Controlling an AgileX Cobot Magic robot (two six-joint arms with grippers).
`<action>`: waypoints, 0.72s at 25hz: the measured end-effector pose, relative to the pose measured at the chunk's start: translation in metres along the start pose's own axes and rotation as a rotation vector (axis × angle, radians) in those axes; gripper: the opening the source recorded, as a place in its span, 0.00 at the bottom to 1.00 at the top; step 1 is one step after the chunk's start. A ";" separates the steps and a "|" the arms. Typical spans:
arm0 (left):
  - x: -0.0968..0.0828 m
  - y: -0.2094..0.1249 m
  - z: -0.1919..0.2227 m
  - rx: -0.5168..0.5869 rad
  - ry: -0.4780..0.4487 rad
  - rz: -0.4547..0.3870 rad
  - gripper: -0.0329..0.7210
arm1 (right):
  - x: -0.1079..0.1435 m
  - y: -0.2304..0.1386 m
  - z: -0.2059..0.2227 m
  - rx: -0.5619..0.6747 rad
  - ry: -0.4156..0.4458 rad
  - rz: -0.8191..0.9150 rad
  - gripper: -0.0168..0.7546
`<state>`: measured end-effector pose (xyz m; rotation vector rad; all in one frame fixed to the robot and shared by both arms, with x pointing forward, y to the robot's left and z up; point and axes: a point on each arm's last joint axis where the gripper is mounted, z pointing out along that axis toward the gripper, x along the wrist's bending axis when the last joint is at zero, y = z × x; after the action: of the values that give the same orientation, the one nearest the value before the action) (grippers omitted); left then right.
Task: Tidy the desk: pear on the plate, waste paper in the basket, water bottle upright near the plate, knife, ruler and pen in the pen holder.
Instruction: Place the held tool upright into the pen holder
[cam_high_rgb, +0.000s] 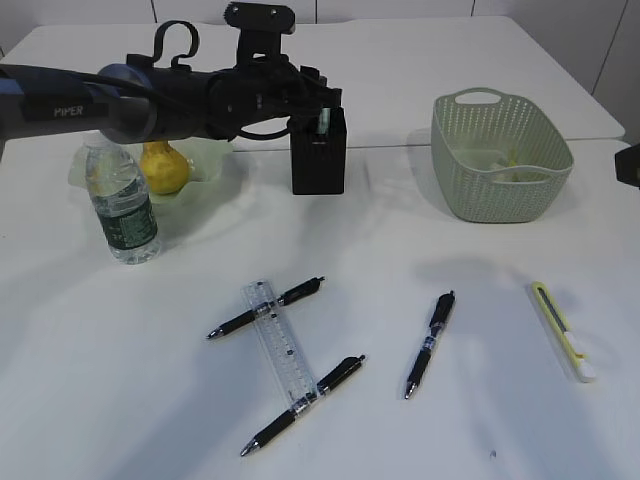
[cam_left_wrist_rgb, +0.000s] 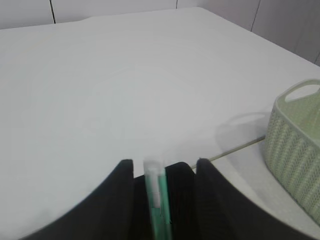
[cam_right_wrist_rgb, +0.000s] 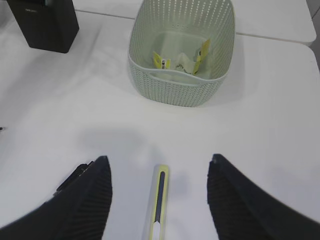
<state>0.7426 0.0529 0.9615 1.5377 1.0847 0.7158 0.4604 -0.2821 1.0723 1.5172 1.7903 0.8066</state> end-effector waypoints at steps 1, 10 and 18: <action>0.000 0.000 0.000 0.001 0.000 -0.002 0.44 | 0.000 0.000 0.000 0.000 0.000 0.000 0.64; -0.002 0.012 -0.006 0.013 -0.003 -0.002 0.44 | 0.001 0.000 0.000 0.000 0.007 0.017 0.64; -0.004 0.051 -0.028 0.020 -0.010 -0.004 0.45 | 0.001 -0.002 0.000 0.019 0.014 0.033 0.64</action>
<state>0.7296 0.0602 1.0183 1.5538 1.0903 0.6962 0.4592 -0.2810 1.0708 1.5604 1.7928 0.8203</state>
